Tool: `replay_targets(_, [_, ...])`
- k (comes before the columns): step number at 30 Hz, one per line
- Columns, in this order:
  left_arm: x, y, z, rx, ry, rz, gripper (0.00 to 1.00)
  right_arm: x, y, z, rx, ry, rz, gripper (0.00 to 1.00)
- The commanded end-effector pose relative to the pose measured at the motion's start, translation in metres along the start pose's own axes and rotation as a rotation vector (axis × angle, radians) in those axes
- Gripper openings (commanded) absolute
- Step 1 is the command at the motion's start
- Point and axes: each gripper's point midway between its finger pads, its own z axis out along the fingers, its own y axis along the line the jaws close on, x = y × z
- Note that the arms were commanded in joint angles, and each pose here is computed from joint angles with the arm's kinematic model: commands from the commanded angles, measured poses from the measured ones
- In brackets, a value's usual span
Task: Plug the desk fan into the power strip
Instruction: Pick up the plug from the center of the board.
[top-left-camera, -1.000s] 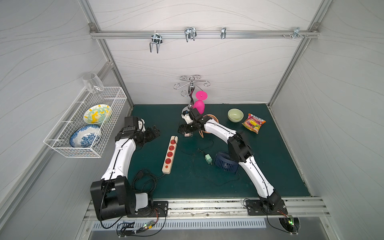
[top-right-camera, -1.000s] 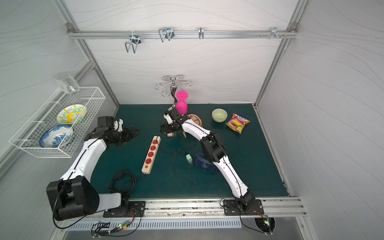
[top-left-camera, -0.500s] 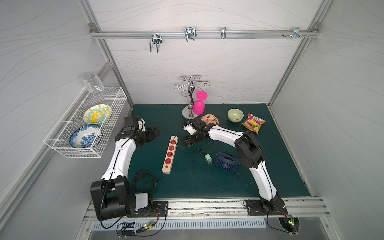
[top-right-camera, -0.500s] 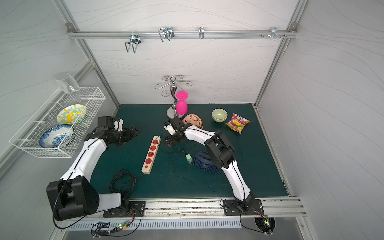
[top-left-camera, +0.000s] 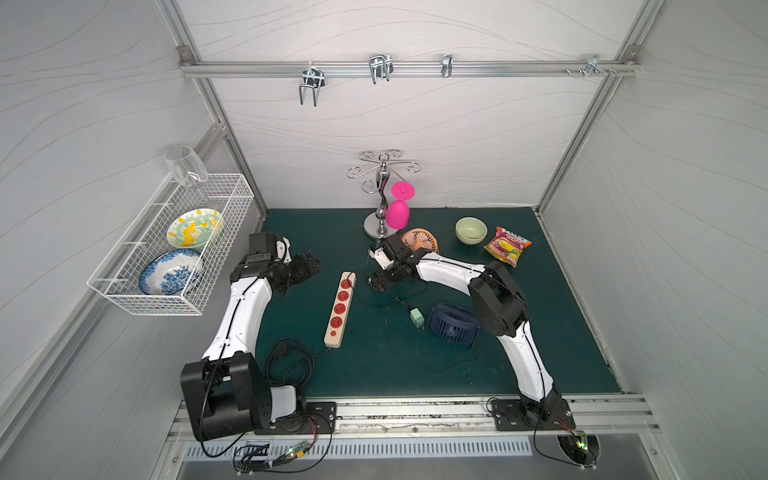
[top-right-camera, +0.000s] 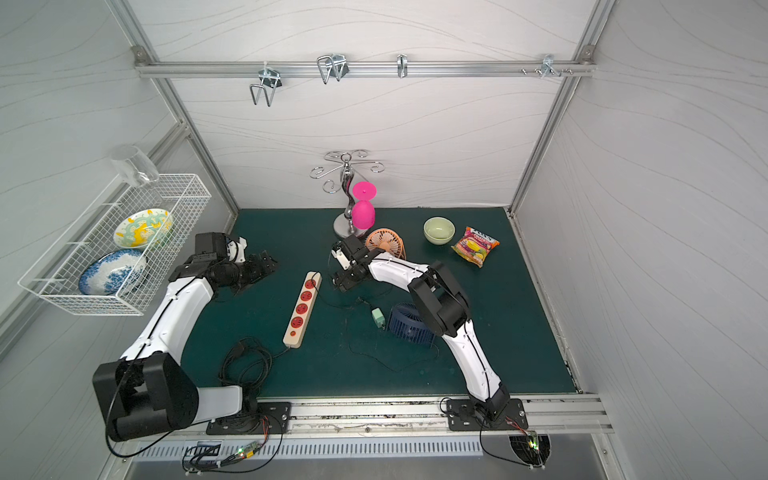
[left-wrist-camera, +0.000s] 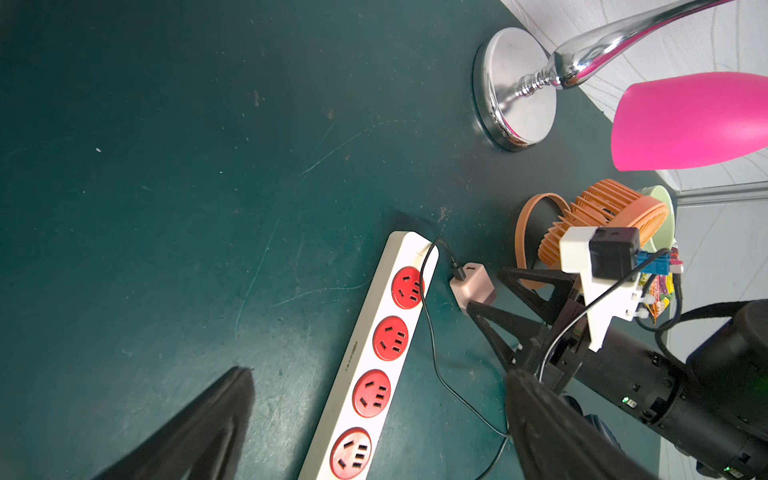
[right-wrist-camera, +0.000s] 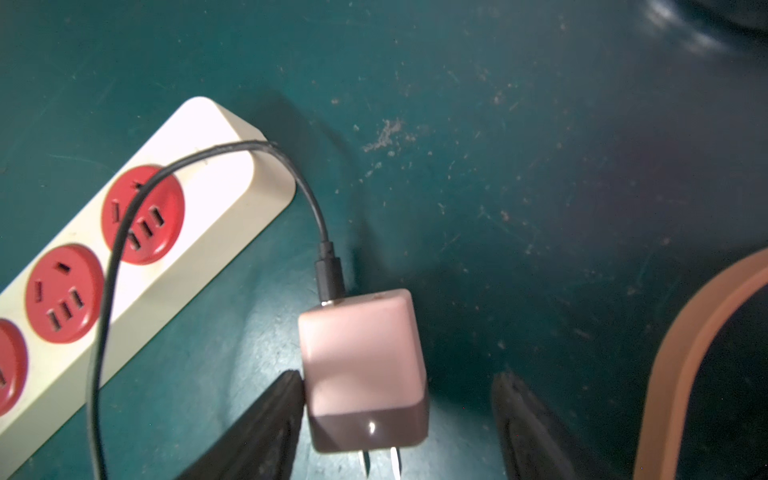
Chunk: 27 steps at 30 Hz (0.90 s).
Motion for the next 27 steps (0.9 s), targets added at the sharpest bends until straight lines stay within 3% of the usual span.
replay_targets(1, [-0.011,-0.006,-0.007,0.019,-0.041,0.031,0.99,0.007,0.010,0.010,-0.019,0.013,-0.035,0.72])
replay_targets(10, [-0.012,-0.006,-0.009,0.012,-0.051,0.067,0.98,0.020,0.017,0.015,-0.019,0.044,-0.075,0.64])
replay_targets(16, [-0.011,-0.014,-0.014,0.053,-0.054,0.111,0.97,0.022,0.017,0.010,-0.015,0.036,-0.089,0.47])
replay_targets(20, [-0.012,-0.034,-0.026,0.130,-0.050,0.195,1.00,0.012,0.015,-0.007,0.003,0.007,-0.115,0.37])
replay_targets(27, [-0.018,-0.055,-0.047,0.188,-0.062,0.367,0.98,0.001,0.030,-0.057,-0.058,-0.083,-0.250,0.32])
